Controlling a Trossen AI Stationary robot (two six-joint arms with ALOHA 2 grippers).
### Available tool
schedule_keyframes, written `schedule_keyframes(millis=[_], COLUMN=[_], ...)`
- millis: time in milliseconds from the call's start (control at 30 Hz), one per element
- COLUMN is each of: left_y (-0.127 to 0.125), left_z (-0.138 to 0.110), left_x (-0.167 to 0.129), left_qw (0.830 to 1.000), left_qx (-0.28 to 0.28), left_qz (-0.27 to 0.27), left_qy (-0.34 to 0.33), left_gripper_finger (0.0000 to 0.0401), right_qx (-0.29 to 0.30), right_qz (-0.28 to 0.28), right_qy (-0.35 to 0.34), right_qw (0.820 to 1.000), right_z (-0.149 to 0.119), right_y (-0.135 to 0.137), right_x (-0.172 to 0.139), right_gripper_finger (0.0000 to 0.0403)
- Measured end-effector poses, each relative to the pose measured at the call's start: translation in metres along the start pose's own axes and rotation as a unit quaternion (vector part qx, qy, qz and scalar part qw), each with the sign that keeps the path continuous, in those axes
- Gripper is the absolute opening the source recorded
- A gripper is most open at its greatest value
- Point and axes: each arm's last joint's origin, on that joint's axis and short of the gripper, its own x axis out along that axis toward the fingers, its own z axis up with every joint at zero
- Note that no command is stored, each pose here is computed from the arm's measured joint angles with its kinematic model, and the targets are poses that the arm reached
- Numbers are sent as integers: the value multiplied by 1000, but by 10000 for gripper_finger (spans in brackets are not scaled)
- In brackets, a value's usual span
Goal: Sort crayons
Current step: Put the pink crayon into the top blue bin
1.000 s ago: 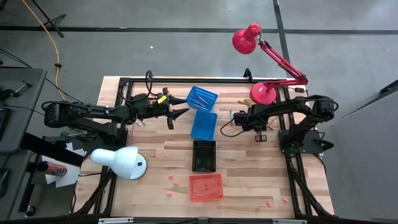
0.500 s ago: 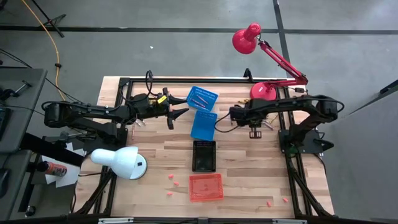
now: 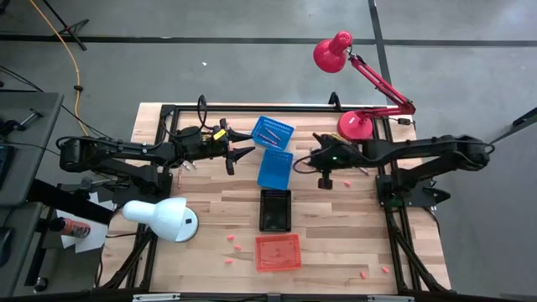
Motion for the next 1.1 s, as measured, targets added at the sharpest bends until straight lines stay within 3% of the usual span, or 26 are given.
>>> schedule_keyframes(millis=[100,233,367,767,900,1100], left_y=[0,0,0,0,0,0], left_z=[0,0,0,0,1,1], left_x=[0,0,0,0,0,0], left_qw=[1000,1000,1000,1000,1000,1000], left_qx=[0,0,0,8,9,26], left_qz=[0,0,0,1,1,1], left_qy=[0,0,0,0,-5,-4], left_gripper_finger=[178,177,177,179,179,179], right_qx=[-8,-16,-10,2,29,98], right_qz=[-23,-57,-63,-89,-115,-122], right_qy=[-112,-238,-311,-327,-347,-306], right_qw=[993,969,948,941,930,939], right_z=[2,1,-2,-3,-6,-9], right_y=[-2,-7,-12,-29,-44,-68], right_x=[4,9,10,19,40,88], right_gripper_finger=[0,0,0,0,0,0])
